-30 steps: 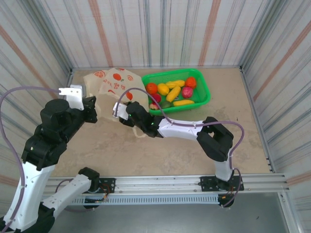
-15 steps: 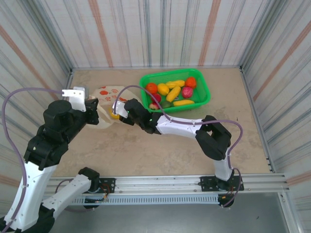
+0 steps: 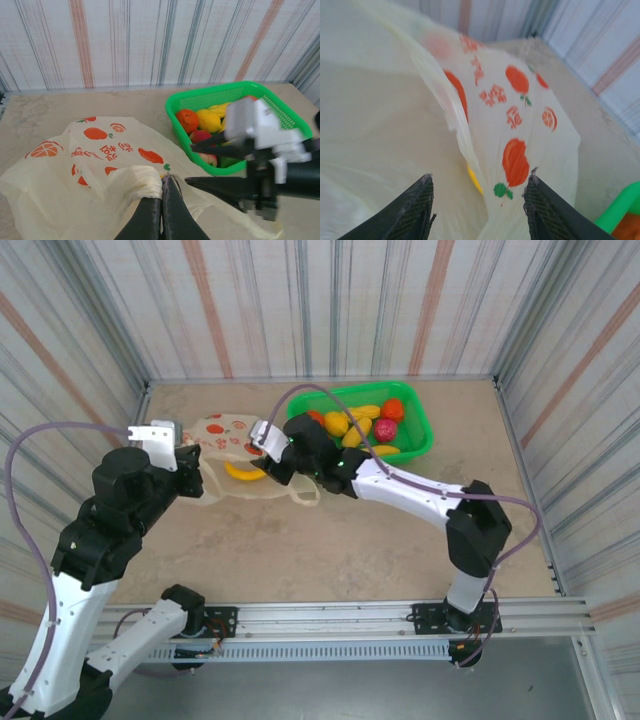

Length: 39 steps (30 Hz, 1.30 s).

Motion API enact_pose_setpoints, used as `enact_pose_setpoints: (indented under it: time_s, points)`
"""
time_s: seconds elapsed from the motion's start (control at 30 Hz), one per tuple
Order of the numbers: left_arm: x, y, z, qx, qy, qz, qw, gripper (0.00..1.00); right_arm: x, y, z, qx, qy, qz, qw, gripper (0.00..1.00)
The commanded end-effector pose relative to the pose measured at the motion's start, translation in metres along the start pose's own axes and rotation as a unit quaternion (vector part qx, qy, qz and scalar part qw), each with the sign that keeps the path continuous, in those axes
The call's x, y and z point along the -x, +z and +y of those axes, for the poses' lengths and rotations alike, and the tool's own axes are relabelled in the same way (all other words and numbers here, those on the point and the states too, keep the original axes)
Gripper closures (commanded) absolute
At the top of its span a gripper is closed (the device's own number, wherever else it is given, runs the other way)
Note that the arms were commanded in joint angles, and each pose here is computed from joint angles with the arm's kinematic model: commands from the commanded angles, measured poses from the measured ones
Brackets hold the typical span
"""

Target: Place the fake fruits into the plastic bag and tie a complex knot

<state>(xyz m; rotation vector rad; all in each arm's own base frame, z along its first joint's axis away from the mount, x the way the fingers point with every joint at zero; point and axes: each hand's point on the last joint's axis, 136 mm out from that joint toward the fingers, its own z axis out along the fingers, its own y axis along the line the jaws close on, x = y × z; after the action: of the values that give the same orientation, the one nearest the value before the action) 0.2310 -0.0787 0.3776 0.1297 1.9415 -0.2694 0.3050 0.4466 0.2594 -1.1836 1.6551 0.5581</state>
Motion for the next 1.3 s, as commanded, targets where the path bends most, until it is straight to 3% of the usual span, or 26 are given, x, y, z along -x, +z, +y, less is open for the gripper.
enact_pose_setpoints:
  time_s: [0.0,0.1,0.2,0.27,0.33,0.4,0.47,0.63,0.97,1.27]
  points:
    - [-0.002,0.006,-0.01,-0.022,0.01,0.011,1.0,1.0,0.028,-0.03,0.027,0.085,0.074,-0.027,0.993,0.48]
    - [-0.002,0.01,-0.015,-0.034,0.011,0.019,0.999,1.0,0.039,-0.046,0.021,0.08,0.124,-0.002,0.989,0.46]
    - [0.0,0.009,-0.015,-0.032,0.011,0.019,0.999,1.0,0.027,-0.053,-0.022,-0.005,0.181,0.022,0.983,0.51]
    - [0.001,0.009,-0.015,-0.032,0.009,0.017,0.999,1.0,-0.001,-0.058,-0.061,-0.059,0.242,0.055,0.967,0.57]
    - [0.001,0.009,-0.016,-0.035,0.008,0.017,0.999,1.0,-0.051,-0.066,-0.112,-0.13,0.342,0.126,0.922,0.68]
    - [0.003,0.008,-0.016,-0.036,0.008,0.016,0.999,1.0,-0.103,-0.075,-0.149,-0.17,0.416,0.194,0.872,0.71]
    - [0.004,0.008,-0.017,-0.038,0.006,0.014,0.999,1.0,-0.145,-0.086,-0.177,-0.22,0.447,0.24,0.833,0.78]
    - [0.01,0.005,-0.018,-0.04,0.006,0.006,0.999,1.0,-0.221,-0.115,-0.232,-0.329,0.481,0.298,0.756,0.79]
    - [0.019,0.003,-0.024,-0.055,0.003,-0.004,0.998,1.0,-0.306,-0.173,-0.278,-0.426,0.504,0.359,0.66,0.8]
    - [0.026,-0.001,-0.034,-0.078,-0.002,-0.01,0.997,1.0,-0.36,-0.26,-0.28,-0.512,0.512,0.394,0.567,0.78]
